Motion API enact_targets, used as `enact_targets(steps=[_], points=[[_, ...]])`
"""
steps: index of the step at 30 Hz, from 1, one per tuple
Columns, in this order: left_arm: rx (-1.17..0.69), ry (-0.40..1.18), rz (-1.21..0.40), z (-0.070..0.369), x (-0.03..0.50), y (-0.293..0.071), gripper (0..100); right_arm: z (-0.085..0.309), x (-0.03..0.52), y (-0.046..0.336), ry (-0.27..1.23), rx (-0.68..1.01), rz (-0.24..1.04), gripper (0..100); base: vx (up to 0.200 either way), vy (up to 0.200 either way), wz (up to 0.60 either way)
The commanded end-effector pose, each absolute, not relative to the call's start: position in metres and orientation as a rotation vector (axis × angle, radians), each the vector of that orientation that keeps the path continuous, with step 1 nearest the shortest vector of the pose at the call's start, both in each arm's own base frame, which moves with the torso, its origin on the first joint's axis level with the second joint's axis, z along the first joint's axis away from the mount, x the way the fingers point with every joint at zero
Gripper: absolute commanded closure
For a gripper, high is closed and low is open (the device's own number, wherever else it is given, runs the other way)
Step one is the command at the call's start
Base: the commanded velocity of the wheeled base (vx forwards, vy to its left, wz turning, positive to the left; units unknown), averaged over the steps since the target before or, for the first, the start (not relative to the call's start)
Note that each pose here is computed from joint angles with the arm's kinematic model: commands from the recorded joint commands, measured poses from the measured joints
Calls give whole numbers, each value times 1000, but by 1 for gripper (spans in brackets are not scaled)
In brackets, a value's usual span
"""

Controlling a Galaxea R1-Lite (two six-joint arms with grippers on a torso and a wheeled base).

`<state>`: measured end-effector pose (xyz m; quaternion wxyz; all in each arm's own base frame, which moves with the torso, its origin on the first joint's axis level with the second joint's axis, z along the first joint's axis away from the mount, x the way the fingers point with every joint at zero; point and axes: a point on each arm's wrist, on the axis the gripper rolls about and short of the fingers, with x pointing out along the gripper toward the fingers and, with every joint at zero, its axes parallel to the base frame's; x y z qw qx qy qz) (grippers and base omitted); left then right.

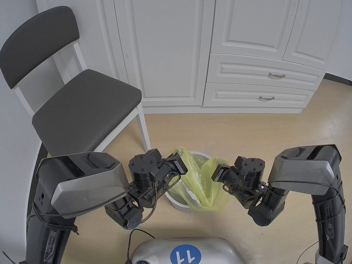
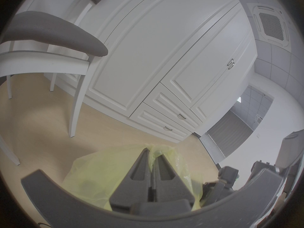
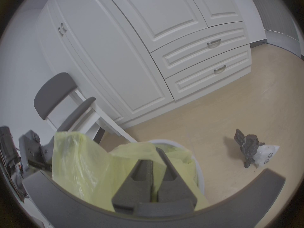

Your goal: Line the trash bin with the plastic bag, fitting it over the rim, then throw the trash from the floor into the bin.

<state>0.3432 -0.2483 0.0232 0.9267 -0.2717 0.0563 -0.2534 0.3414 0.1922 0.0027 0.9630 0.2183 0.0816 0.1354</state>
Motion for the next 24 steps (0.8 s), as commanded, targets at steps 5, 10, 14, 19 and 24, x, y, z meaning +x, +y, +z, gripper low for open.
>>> enact_targets(steps=[5, 10, 14, 19, 24], points=[[-550, 131, -512, 15, 345, -247, 100, -7, 339, 194, 181, 437, 277, 100, 0, 0, 0], [-547, 134, -513, 14, 344, -247, 100, -11, 324, 200, 229, 427, 303, 100, 0, 0, 0], [-535, 156, -530, 10, 338, -251, 100, -36, 308, 213, 312, 400, 324, 100, 0, 0, 0], [-522, 187, -579, 8, 330, -254, 100, -9, 316, 205, 230, 433, 283, 100, 0, 0, 0], [-514, 130, -721, 21, 339, -271, 100, 24, 321, 191, 153, 478, 272, 100, 0, 0, 0]])
